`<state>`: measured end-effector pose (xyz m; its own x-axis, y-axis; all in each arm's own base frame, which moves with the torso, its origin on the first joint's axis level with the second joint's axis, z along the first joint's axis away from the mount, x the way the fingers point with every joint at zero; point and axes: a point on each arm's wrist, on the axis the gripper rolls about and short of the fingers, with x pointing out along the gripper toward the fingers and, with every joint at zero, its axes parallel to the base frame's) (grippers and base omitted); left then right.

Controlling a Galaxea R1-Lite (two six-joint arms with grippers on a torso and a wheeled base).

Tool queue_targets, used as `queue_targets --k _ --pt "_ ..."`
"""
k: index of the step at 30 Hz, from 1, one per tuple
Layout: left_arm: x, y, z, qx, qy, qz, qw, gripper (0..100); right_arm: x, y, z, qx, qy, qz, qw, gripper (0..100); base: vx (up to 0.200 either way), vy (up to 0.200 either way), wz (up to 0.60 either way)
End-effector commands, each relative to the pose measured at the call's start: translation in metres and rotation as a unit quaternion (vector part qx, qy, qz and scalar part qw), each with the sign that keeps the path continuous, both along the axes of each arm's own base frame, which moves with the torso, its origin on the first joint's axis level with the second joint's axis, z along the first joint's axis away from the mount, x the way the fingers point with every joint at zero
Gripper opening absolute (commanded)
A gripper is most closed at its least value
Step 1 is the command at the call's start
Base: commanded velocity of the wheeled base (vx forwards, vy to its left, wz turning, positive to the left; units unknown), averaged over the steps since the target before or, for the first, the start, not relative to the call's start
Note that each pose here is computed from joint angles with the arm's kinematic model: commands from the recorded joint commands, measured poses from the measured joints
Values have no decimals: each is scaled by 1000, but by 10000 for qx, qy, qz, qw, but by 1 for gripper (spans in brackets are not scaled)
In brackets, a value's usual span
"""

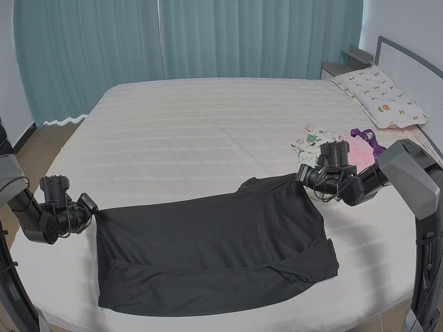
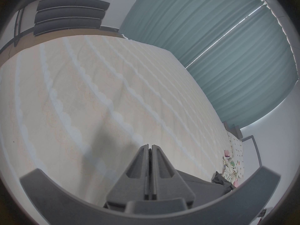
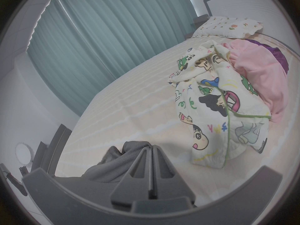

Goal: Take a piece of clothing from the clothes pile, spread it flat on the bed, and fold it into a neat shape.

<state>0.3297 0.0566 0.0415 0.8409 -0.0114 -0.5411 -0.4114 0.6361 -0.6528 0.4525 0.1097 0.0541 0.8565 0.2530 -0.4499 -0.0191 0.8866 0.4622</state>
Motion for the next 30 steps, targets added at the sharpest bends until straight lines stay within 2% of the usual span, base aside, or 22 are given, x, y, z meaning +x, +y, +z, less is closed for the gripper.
queue_targets --k 1,6,9,15,23,30 --pt "-1 4 6 22 -101 56 9999 0 -6 -3 10 80 -125 -35 9999 0 0 0 0" --pt "-3 2 7 31 -95 16 9999 0 -8 -8 20 139 -292 -73 9995 0 0 0 0" --pt "-4 2 8 39 -102 12 9999 0 -16 -10 14 114 -140 -61 9998 0 0 0 0" --pt "-7 1 14 65 -170 4 9998 0 -27 -21 19 158 -130 -98 9997 0 0 0 0" --pt "-31 -3 13 475 31 -316 9984 0 -60 -34 21 177 -10 -44 9998 0 0 0 0" --pt "-48 -7 16 513 90 -353 9980 0 -98 -41 22 202 110 121 9997 0 0 0 0"
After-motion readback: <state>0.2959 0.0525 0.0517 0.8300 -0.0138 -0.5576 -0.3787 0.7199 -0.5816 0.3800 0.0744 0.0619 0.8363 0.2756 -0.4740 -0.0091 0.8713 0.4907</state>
